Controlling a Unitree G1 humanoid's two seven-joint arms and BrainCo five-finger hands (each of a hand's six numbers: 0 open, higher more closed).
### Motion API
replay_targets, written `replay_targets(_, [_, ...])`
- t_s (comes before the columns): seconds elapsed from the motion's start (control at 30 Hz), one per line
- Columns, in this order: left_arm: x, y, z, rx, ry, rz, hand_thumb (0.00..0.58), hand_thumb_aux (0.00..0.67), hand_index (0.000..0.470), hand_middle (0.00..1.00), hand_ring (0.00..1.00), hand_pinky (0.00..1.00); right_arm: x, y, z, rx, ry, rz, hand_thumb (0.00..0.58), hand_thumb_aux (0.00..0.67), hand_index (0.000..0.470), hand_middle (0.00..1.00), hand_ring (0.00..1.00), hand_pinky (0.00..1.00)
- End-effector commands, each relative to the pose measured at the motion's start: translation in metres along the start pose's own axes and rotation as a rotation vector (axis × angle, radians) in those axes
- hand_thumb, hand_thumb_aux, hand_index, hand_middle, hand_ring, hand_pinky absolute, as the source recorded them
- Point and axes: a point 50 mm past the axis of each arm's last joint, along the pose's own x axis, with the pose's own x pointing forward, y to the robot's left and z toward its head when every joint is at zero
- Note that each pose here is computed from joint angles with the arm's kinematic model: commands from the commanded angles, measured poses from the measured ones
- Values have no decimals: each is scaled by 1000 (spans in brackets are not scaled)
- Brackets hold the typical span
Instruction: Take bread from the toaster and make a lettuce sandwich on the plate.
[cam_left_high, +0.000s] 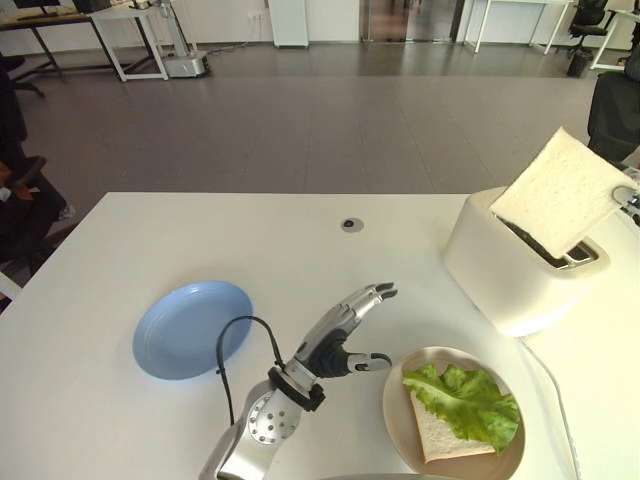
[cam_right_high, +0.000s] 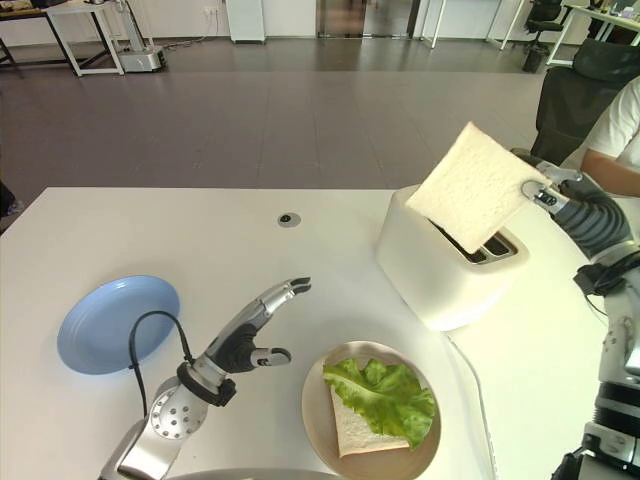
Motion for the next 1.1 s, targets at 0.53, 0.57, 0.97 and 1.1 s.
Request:
replay_targets(0.53, [-19, 6, 62, 244, -281, -82, 0, 0, 0, 0, 0, 0, -49, 114, -70, -187, 375, 820, 580, 670, 470, 0, 0, 0])
replay_targets(0.57, [-18, 0, 62, 248, -287, -114, 0, 0, 0, 0, 0, 0, -51, 116, -76, -189, 390, 819, 580, 670, 470, 0, 0, 0])
replay_targets(0.97, [-15, -70, 67, 151, -356, -390, 75, 45, 31, 0, 0, 0, -34, 126, -84, -27, 360, 744, 580, 670, 470, 0, 0, 0])
replay_targets(1.1, [-16, -70, 68, 153, -360, -391, 66, 39, 28, 0, 0, 0, -30, 123, -81, 56, 347, 740, 580, 670, 470, 0, 0, 0])
